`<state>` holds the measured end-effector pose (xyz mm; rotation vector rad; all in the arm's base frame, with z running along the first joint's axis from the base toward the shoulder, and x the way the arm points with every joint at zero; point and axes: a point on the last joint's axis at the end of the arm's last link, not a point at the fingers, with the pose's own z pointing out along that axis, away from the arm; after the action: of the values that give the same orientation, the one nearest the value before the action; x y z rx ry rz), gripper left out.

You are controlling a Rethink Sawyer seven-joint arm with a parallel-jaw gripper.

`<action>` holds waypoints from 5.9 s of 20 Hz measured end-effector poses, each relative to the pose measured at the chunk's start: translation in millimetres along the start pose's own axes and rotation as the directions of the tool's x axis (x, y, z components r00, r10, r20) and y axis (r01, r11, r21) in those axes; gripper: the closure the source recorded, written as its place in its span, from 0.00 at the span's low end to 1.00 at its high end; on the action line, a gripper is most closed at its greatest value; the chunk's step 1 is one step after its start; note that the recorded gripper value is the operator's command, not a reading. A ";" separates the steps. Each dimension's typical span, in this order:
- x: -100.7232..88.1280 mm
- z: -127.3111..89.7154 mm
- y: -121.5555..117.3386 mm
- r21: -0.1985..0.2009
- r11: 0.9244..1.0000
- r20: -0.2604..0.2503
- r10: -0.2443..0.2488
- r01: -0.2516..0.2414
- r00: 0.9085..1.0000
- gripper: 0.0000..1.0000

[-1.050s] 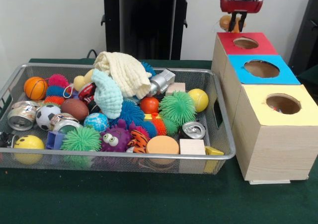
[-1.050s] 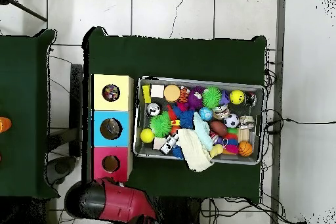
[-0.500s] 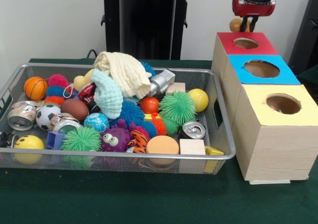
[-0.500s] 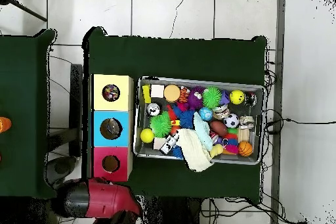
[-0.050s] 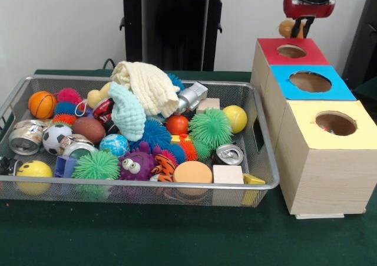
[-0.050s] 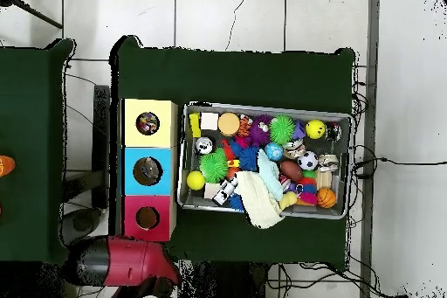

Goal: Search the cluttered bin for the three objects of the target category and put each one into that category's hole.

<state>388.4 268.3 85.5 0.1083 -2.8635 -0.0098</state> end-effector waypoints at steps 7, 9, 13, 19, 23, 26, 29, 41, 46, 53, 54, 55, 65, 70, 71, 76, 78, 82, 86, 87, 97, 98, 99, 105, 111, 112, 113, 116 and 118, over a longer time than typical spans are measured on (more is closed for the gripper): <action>16.2 -50.9 -14.1 -0.029 0.999 -0.095 0.025 -0.028 0.995 1.00; 21.1 -67.9 -18.5 -0.041 0.999 -0.131 0.029 -0.034 0.991 1.00; 22.5 -101.1 -24.9 -0.072 0.996 -0.179 0.038 -0.052 0.983 1.00; -5.2 -123.5 -29.9 -0.080 0.995 -0.123 0.045 -0.056 0.991 1.00; -28.1 -123.0 -31.0 -0.071 0.996 -0.094 0.046 -0.053 0.994 1.00; -44.6 -120.7 -30.0 -0.064 0.997 -0.085 0.042 -0.048 0.996 1.00; -59.7 -117.7 -30.4 -0.058 0.997 -0.078 0.041 -0.046 0.996 1.00; -87.1 -96.3 -46.3 -0.035 0.997 -0.033 0.068 -0.069 0.997 1.00; -102.8 -84.1 -65.1 -0.021 0.995 0.029 0.100 -0.099 0.995 1.00; -117.4 -60.2 -84.0 0.004 0.992 0.085 0.126 -0.127 0.988 1.00; -119.8 -52.3 -88.2 0.009 0.991 0.093 0.131 -0.133 0.987 1.00; -120.3 -50.4 -89.0 0.011 0.991 0.095 0.132 -0.134 0.987 1.00; -120.9 -42.6 -81.3 0.015 0.991 0.110 0.132 -0.134 0.985 1.00; -114.4 -40.4 -55.8 0.022 0.991 0.119 0.125 -0.128 0.985 1.00; -113.0 -39.9 -50.8 0.023 0.992 0.119 0.123 -0.126 0.985 1.00; -100.1 -36.5 -17.1 0.023 0.992 0.118 0.121 -0.125 0.986 1.00; -96.5 -34.3 -14.0 0.017 0.989 0.115 0.141 -0.144 0.983 1.00; -95.4 -33.2 -20.6 -0.004 0.985 0.121 0.174 -0.175 0.977 1.00; -93.7 -32.6 -35.3 -0.023 0.978 0.115 0.208 -0.207 0.971 1.00; -93.1 -32.5 -43.1 -0.025 0.975 0.112 0.223 -0.222 0.968 1.00; -88.7 -31.4 -83.6 -0.051 0.952 0.101 0.307 -0.303 0.946 1.00; -87.0 -31.1 -86.0 -0.058 0.949 0.111 0.313 -0.309 0.943 1.00; -86.1 -30.9 -86.0 -0.060 0.949 0.114 0.314 -0.309 0.943 1.00; -77.3 -29.0 -78.0 -0.055 0.955 0.190 0.298 -0.293 0.936 1.00; -69.9 -27.1 -74.8 -0.044 0.958 0.250 0.287 -0.285 0.925 1.00; -69.5 -26.9 -74.5 -0.043 0.958 0.254 0.285 -0.284 0.924 1.00; -68.9 -26.8 -74.1 -0.042 0.958 0.259 0.284 -0.283 0.923 1.00; -67.5 -26.4 -73.0 -0.039 0.959 0.270 0.280 -0.280 0.921 1.00; -67.2 -26.4 -73.1 -0.039 0.959 0.272 0.280 -0.280 0.921 1.00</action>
<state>465.4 200.6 91.3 -0.3314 -3.1277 0.0359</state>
